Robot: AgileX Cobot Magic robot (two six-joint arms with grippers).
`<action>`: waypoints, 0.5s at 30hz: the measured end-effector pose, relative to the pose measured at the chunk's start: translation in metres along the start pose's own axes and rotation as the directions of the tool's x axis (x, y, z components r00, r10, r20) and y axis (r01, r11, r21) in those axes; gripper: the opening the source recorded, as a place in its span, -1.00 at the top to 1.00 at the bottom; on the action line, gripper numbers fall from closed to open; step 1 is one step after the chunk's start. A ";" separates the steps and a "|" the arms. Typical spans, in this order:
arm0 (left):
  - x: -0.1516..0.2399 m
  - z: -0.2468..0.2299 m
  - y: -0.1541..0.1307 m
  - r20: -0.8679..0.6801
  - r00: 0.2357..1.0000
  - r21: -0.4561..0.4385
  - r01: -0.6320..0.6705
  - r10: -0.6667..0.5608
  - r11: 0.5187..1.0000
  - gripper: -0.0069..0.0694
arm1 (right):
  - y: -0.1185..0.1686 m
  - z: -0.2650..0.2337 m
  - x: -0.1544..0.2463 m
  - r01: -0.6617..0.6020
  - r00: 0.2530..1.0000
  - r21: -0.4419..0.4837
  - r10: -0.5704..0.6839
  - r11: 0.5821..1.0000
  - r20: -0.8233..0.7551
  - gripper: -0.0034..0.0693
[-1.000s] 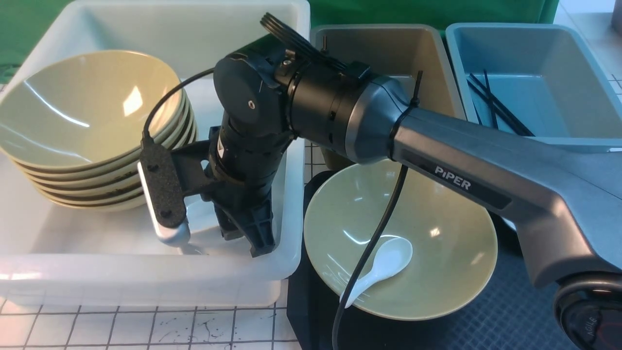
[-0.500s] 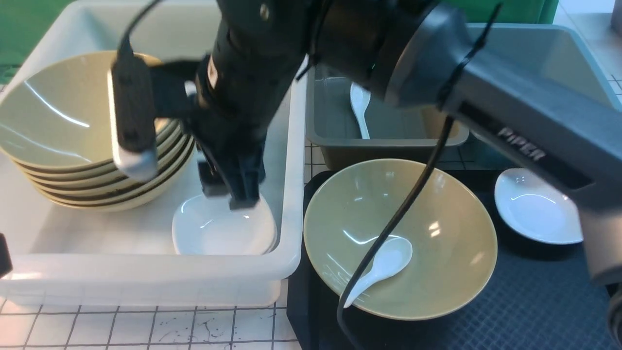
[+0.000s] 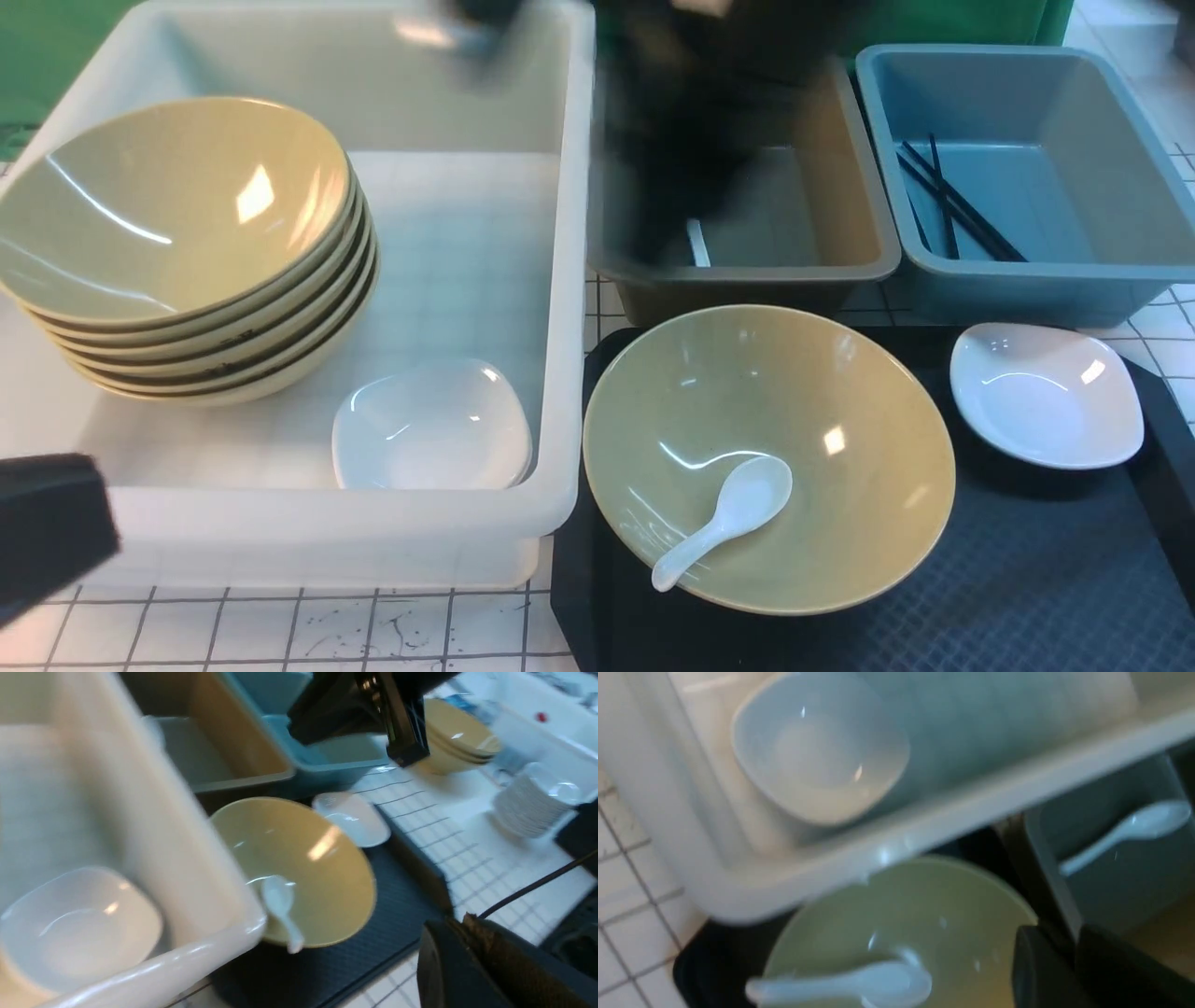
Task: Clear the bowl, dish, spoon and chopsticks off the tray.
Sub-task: Use the right arm to grab the plate
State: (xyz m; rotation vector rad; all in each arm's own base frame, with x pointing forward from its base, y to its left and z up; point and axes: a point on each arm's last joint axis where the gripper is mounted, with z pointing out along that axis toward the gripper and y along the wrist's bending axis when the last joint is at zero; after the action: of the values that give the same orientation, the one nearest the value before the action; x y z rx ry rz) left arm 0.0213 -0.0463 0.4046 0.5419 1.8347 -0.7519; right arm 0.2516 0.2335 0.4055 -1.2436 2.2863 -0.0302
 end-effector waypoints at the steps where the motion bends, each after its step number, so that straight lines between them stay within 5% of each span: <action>1: -0.002 0.001 -0.002 0.017 1.000 0.026 -0.012 0.011 1.000 0.82 | -0.005 -0.003 0.019 -0.034 0.999 0.010 0.034 0.999 -0.034 0.72; 9: -0.004 0.013 -0.007 0.081 0.996 0.139 -0.048 0.037 0.989 0.82 | -0.032 0.017 0.152 -0.245 0.922 0.102 0.265 0.964 -0.283 0.62; 15: -0.006 0.024 -0.003 0.069 0.997 0.137 -0.045 0.036 0.990 0.82 | -0.046 0.082 0.194 -0.294 0.902 0.114 0.315 0.949 -0.294 0.01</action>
State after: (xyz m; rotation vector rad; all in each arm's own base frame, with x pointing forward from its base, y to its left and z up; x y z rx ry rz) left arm 0.0366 -0.0655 0.4046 0.6346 1.7140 -0.8646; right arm 0.2409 0.0727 0.2617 -0.8819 2.7048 -0.1998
